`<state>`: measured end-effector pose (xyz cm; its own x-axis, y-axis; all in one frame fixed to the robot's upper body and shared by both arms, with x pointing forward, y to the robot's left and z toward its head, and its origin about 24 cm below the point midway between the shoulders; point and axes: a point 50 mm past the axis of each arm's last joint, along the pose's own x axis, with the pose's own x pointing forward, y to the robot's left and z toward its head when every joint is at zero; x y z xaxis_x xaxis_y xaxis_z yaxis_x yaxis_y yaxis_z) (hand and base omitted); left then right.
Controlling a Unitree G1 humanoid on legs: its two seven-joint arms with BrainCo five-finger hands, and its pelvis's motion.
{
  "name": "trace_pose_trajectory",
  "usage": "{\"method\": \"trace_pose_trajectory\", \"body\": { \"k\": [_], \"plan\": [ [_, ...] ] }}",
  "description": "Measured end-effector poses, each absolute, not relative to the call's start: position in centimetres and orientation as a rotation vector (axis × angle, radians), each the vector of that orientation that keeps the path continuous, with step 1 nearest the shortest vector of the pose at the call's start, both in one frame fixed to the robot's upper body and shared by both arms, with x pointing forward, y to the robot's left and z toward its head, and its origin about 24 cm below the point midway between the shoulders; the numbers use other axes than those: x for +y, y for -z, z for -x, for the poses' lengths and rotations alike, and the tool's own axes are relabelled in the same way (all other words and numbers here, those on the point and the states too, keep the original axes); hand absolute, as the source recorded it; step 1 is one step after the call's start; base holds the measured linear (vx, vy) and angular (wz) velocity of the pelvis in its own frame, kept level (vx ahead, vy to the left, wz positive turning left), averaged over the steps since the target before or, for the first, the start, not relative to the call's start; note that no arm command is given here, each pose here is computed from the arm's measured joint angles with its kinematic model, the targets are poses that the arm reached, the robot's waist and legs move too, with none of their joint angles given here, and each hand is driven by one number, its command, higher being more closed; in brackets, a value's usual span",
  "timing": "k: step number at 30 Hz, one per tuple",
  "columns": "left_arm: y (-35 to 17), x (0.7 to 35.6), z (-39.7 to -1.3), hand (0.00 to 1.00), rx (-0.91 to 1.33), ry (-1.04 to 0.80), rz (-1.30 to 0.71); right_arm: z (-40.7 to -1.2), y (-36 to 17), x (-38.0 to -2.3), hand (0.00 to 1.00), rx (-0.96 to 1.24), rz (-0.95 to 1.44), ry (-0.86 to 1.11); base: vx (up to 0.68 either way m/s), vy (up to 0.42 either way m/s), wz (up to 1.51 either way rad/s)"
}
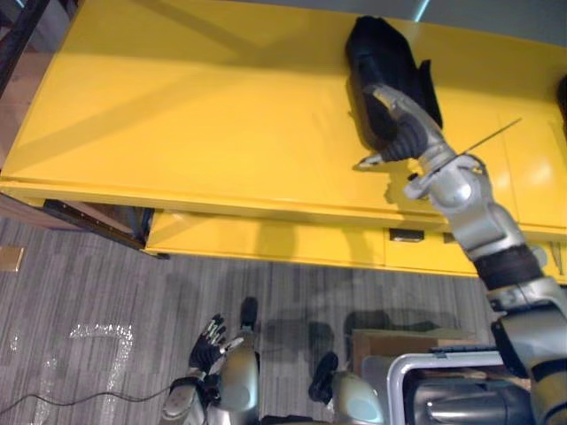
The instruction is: Walk over and take plastic housings, then place them on the shelf
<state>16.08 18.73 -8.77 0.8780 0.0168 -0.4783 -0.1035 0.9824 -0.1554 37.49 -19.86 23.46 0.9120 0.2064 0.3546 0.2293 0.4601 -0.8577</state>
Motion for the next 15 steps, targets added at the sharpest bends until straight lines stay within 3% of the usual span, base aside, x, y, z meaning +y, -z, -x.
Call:
{"method": "trace_pose_trajectory", "body": {
  "k": [15],
  "plan": [
    [8.1,17.3,-16.9,0.00,0.463,-0.043,0.228,-38.6,-23.7,-21.9,0.00,-0.278,1.113,0.109,-0.01,-0.037,0.04]
  ]
}}
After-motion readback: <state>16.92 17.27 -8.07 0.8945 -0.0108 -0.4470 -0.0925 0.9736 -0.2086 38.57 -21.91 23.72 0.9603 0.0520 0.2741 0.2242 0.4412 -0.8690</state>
